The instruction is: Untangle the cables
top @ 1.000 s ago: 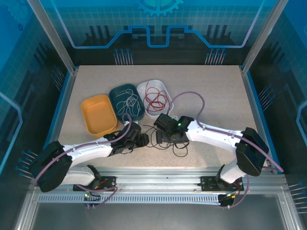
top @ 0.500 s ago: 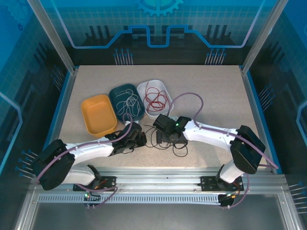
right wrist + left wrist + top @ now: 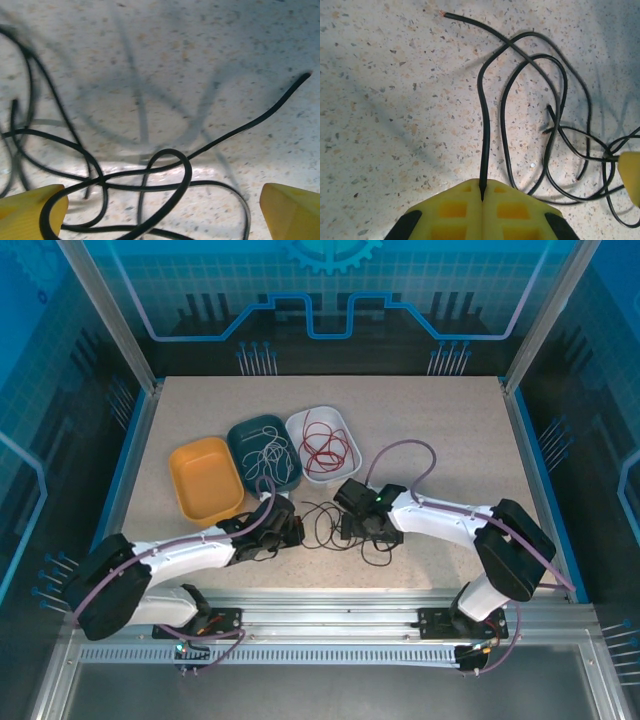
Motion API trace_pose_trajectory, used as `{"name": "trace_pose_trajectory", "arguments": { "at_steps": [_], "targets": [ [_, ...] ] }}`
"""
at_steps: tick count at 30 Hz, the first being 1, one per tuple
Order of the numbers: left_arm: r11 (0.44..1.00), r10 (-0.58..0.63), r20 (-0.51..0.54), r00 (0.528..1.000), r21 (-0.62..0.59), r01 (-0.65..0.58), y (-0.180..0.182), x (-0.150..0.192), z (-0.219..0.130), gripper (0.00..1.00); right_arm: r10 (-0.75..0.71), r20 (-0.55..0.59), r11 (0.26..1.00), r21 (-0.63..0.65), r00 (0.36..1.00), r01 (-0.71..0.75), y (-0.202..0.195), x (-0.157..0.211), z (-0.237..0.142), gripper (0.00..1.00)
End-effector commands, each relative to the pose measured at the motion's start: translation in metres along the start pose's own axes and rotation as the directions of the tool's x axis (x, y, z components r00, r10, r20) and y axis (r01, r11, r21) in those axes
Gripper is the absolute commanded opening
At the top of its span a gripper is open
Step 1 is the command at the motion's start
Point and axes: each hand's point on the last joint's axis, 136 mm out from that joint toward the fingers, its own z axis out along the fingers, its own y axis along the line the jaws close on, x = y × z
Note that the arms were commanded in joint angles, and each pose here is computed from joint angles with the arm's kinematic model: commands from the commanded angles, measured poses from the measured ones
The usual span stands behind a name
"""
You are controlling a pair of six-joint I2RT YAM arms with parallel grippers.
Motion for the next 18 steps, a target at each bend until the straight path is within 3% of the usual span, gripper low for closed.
{"name": "trace_pose_trajectory", "arguments": {
  "at_steps": [1, 6, 11, 18],
  "targets": [
    [0.996, 0.081, 0.062, 0.995, 0.027, -0.082, -0.017, -0.020, -0.022, 0.00, 0.052, -0.002, 0.998, 0.023, 0.999, -0.052, -0.016, -0.001, 0.005, 0.93],
    [0.993, 0.114, 0.129, 0.985, -0.023, -0.112, -0.013, -0.034, -0.048, 0.00, 0.076, 0.004, 0.997, 0.007, 0.997, -0.076, -0.021, -0.005, 0.007, 0.86],
    [0.991, 0.132, 0.204, 0.970, -0.025, -0.130, -0.014, -0.047, -0.072, 0.00, 0.092, -0.006, 0.996, 0.022, 0.996, -0.091, -0.032, -0.003, 0.011, 0.85],
    [0.975, 0.214, 0.351, 0.912, -0.025, -0.219, -0.023, -0.073, -0.117, 0.00, 0.112, -0.007, 0.994, 0.022, 0.994, -0.112, -0.040, -0.005, 0.011, 0.85]
  ]
}}
